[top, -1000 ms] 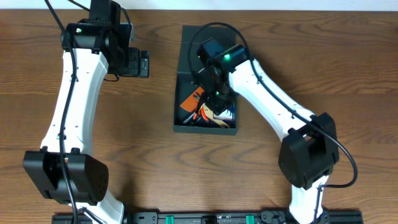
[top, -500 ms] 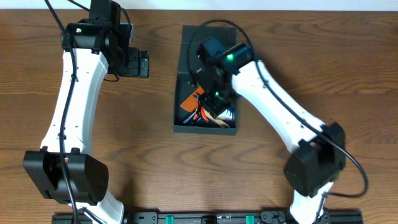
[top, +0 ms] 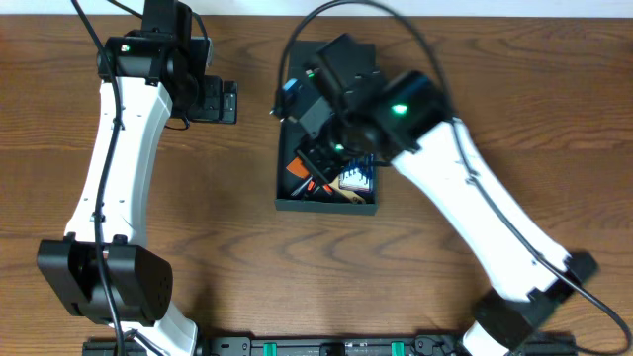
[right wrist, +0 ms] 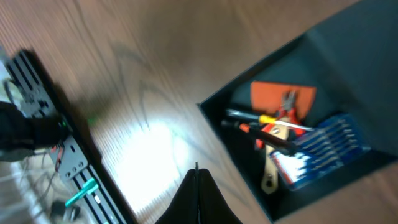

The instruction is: Pack container

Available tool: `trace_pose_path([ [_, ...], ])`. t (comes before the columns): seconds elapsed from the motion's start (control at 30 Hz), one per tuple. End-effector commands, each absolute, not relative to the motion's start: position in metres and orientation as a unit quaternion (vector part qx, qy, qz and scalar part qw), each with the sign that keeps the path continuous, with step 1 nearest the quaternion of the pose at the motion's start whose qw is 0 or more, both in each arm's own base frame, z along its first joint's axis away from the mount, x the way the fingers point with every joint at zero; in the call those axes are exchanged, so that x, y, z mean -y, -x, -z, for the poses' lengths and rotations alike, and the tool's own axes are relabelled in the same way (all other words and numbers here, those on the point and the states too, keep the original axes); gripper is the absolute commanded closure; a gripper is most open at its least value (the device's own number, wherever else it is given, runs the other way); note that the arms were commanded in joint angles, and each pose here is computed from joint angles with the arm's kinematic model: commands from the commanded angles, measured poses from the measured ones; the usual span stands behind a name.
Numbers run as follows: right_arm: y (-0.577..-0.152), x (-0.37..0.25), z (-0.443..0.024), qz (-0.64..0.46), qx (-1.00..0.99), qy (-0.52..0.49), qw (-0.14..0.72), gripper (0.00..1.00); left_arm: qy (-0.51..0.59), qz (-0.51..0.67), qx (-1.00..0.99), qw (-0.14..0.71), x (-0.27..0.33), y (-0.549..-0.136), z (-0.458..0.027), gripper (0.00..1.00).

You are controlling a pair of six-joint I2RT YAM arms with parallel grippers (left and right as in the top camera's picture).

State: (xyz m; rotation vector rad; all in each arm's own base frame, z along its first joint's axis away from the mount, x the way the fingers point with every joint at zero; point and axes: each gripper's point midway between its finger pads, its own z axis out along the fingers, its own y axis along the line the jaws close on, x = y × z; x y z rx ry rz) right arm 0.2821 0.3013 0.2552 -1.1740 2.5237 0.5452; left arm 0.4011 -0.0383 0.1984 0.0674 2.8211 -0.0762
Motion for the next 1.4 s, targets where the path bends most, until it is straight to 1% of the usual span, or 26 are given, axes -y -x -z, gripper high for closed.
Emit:
trace_pose_path([
  [0.0, -0.280, -0.306, -0.225, -0.180, -0.883, 0.420, 0.107, 0.99, -0.019, 0.022, -0.986, 0.163, 0.035, -0.401, -0.203, 0.01],
  [0.37, -0.290, -0.307, -0.170, -0.159, -0.891, 0.424, 0.040, 0.99, -0.019, 0.022, -0.986, 0.162, 0.035, -0.401, -0.203, 0.01],
  [0.5, -0.297, -0.297, -0.151, -0.137, -0.900, 0.413, 0.016, 0.99, -0.019, 0.022, -0.986, 0.162, 0.035, -0.401, -0.203, 0.01],
  [0.63, -0.305, -0.284, -0.144, -0.131, -0.909, 0.396, 0.004, 0.99, -0.019, 0.022, -0.986, 0.162, 0.035, -0.401, -0.203, 0.01],
  [0.97, -0.345, -0.242, -0.137, -0.111, -0.934, 0.338, 0.017, 0.99, -0.019, 0.022, -0.986, 0.162, 0.035, -0.401, -0.203, 0.01],
  [1.17, -0.353, -0.230, -0.110, -0.101, -0.942, 0.320, -0.015, 0.99, -0.019, 0.022, -0.986, 0.162, 0.035, -0.401, -0.203, 0.01],
  [1.37, -0.351, -0.232, -0.081, -0.100, -0.942, 0.318, -0.050, 0.99, -0.019, 0.022, -0.986, 0.162, 0.035, -0.401, -0.203, 0.01],
])
